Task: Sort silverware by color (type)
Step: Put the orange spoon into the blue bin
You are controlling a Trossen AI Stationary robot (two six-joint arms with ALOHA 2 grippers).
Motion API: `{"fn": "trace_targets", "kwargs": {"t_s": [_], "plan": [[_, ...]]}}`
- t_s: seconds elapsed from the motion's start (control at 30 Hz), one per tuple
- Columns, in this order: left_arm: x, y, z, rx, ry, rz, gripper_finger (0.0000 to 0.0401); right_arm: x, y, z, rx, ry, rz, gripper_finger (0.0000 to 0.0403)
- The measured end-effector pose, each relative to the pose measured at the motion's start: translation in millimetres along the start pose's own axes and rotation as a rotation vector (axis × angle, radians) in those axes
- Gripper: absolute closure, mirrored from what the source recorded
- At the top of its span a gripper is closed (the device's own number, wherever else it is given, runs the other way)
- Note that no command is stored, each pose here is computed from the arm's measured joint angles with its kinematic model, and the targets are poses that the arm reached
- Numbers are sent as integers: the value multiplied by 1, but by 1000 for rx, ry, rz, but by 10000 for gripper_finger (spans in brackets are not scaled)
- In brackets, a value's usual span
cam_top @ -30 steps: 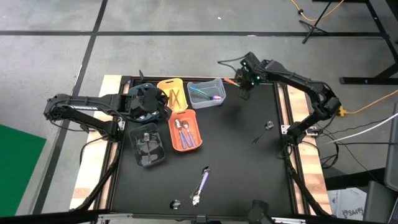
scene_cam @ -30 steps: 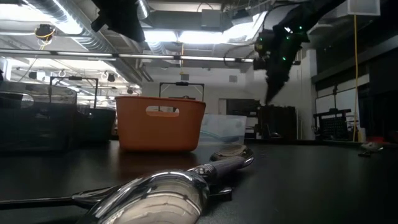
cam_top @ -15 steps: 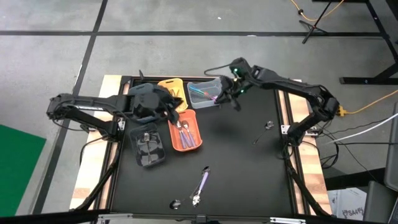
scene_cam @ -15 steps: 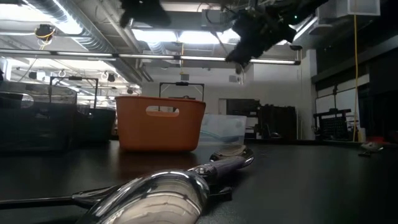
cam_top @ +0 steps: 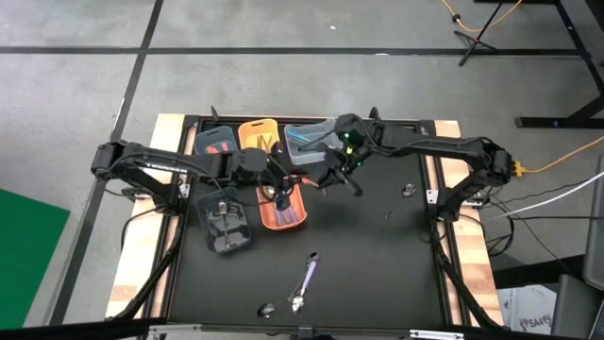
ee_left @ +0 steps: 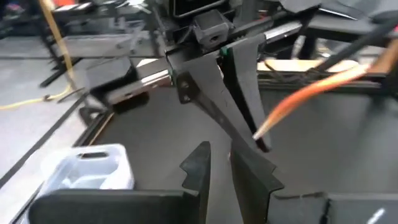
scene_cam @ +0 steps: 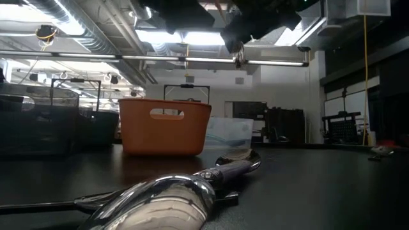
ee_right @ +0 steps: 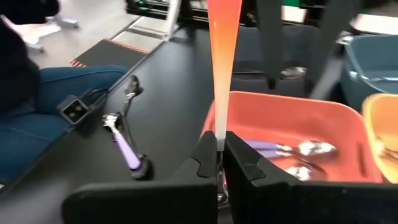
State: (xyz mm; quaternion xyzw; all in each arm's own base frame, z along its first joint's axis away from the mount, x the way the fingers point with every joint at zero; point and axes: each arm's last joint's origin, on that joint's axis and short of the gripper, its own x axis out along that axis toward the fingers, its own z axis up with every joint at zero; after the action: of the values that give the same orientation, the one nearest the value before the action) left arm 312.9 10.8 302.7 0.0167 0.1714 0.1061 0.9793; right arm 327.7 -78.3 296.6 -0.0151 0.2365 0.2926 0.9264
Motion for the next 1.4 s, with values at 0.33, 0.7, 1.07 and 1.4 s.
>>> {"fn": "trace_targets", "kwargs": {"t_s": [0.33, 0.7, 1.07, 1.4], "plan": [[3, -7, 3, 83, -59, -211, 344, 17, 17, 9, -56, -12, 60, 402], [2, -9, 5, 112, -83, -298, 344, 19, 21, 18, -120, -112, 171, 402], [1, -13, 10, 116, -143, -349, 344, 19, 20, 18, -131, -111, 141, 402], [-3, -26, 13, 223, -195, -347, 344, 19, 19, 18, -131, -101, 116, 402]]}}
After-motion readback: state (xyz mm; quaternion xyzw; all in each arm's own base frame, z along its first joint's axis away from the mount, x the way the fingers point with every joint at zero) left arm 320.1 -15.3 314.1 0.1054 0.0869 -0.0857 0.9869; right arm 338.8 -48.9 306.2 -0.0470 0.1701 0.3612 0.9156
